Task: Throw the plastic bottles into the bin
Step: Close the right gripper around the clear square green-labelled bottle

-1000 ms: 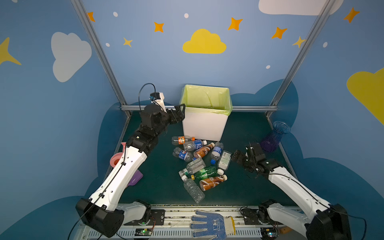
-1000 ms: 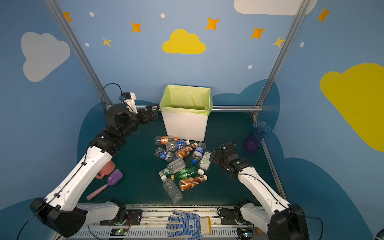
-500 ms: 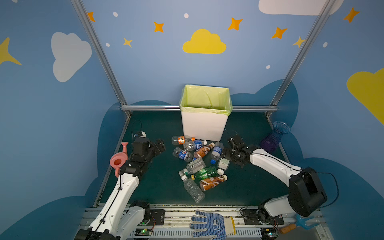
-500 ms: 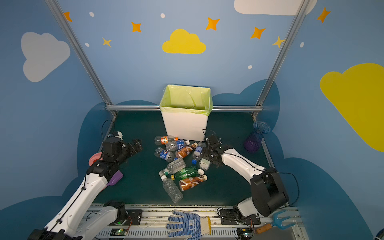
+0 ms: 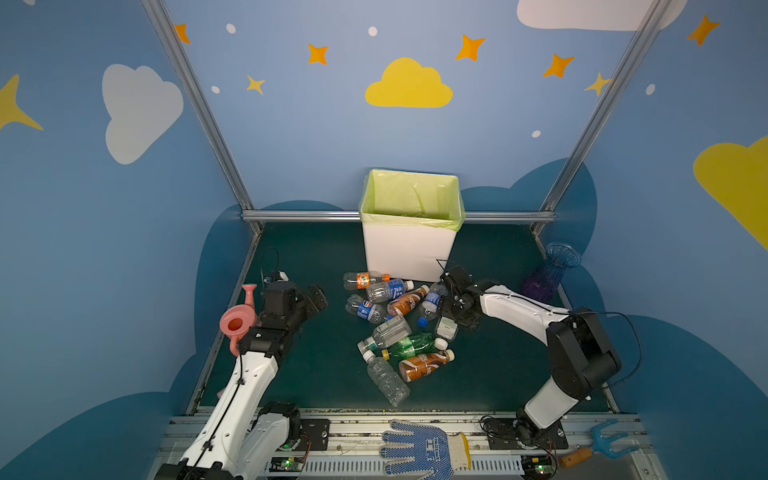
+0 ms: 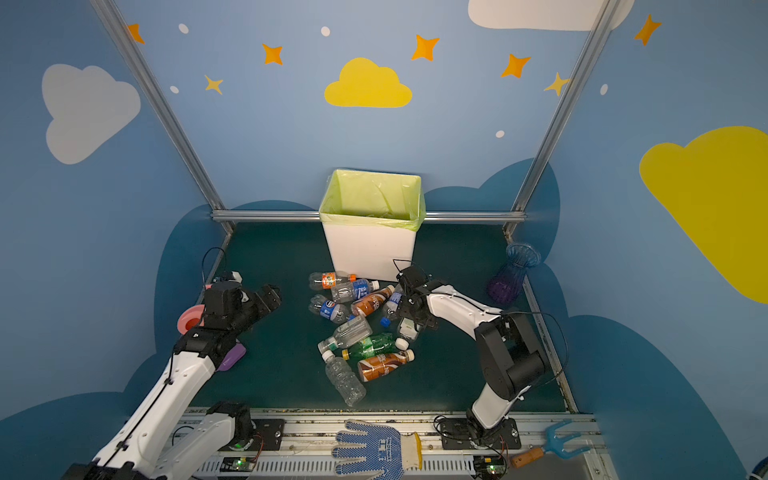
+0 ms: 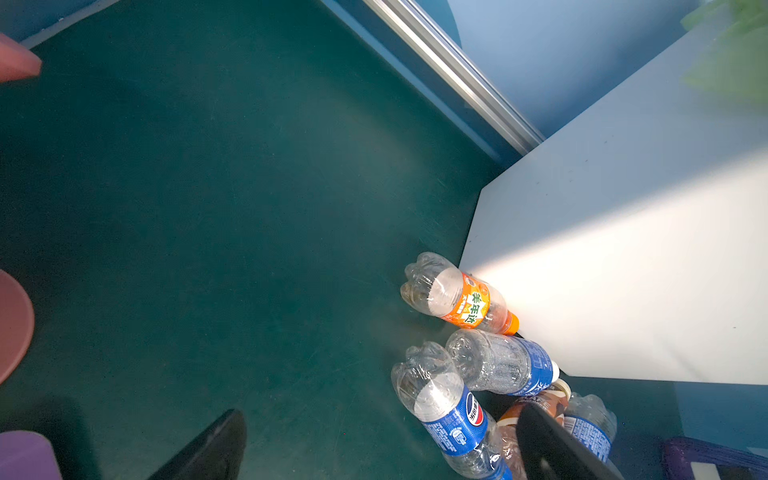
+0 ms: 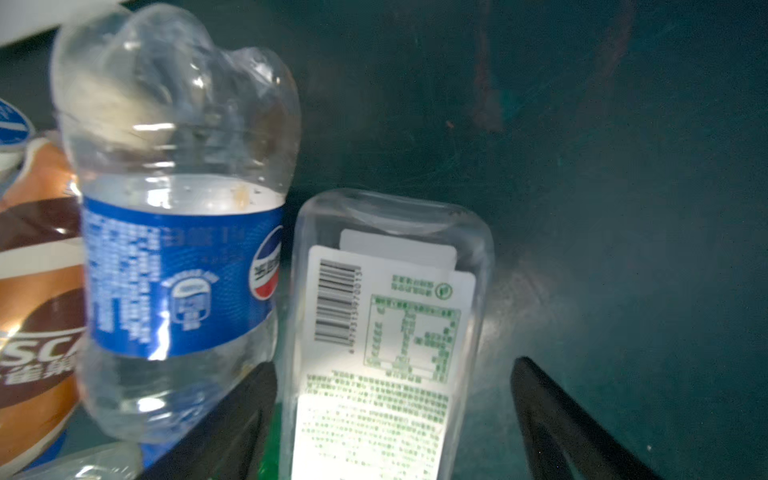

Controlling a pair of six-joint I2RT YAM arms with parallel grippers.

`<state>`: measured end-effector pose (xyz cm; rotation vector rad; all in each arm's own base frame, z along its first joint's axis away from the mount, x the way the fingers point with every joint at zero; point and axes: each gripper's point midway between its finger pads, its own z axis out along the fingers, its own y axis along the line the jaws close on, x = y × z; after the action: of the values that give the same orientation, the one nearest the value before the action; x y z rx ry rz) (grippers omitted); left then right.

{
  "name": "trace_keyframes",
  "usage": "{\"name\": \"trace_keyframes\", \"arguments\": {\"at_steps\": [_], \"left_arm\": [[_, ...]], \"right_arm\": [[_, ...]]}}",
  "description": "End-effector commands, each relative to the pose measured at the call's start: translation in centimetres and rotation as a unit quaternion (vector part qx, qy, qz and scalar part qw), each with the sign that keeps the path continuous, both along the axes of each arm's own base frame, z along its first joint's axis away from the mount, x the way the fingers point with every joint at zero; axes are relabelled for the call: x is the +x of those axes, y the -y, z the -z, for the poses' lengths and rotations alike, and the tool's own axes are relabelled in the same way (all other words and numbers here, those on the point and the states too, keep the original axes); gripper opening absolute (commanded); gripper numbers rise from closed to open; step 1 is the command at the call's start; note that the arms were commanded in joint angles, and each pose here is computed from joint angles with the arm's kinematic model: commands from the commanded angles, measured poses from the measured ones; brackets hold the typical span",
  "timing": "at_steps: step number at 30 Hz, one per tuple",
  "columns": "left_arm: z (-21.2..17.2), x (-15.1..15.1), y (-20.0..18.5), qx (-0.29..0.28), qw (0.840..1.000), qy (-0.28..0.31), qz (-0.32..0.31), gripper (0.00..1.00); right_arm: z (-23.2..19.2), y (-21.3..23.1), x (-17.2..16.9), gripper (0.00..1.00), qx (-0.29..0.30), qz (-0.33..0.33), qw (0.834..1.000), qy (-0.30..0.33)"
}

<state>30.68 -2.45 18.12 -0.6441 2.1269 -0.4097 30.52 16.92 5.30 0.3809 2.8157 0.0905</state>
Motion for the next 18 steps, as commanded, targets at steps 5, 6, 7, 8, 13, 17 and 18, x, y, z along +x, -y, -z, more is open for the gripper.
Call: {"name": "trace_keyframes", "arguments": {"at_steps": [5, 6, 7, 8, 13, 17, 18], "left_arm": [[0.4, -0.2, -0.3, -0.006, 1.000, -0.007, -0.007, 1.00], [0.5, -0.2, -0.3, -0.005, 1.000, -0.008, -0.007, 1.00], [0.5, -0.2, -0.4, -0.006, 1.000, -0.009, -0.008, 1.00], [0.6, -0.2, -0.4, -0.006, 1.000, -0.009, -0.009, 1.00], [0.8, -0.1, -0.4, -0.011, 1.000, -0.011, -0.011, 1.00], [1.3, -0.1, -0.5, -0.014, 1.000, -0.016, -0.014, 1.00], [1.3, -0.1, -0.5, -0.014, 1.000, -0.016, -0.014, 1.00]], "right_arm": [[0.6, 3.0, -0.1, 0.77, -0.056, 0.007, 0.998, -0.025], [0.7, 3.3, -0.2, 0.76, -0.058, 0.007, 0.998, -0.028], [0.7, 3.8, -0.2, 0.73, -0.062, 0.009, 0.998, -0.027], [0.5, 4.2, -0.2, 0.72, -0.063, 0.011, 0.998, -0.026], [0.9, 5.5, -0.5, 0.69, -0.040, 0.027, 0.998, -0.034], [1.7, 5.6, -0.6, 0.79, -0.032, 0.025, 0.998, -0.047], [1.9, 5.6, -0.5, 0.84, -0.034, 0.025, 0.998, -0.052]]}}
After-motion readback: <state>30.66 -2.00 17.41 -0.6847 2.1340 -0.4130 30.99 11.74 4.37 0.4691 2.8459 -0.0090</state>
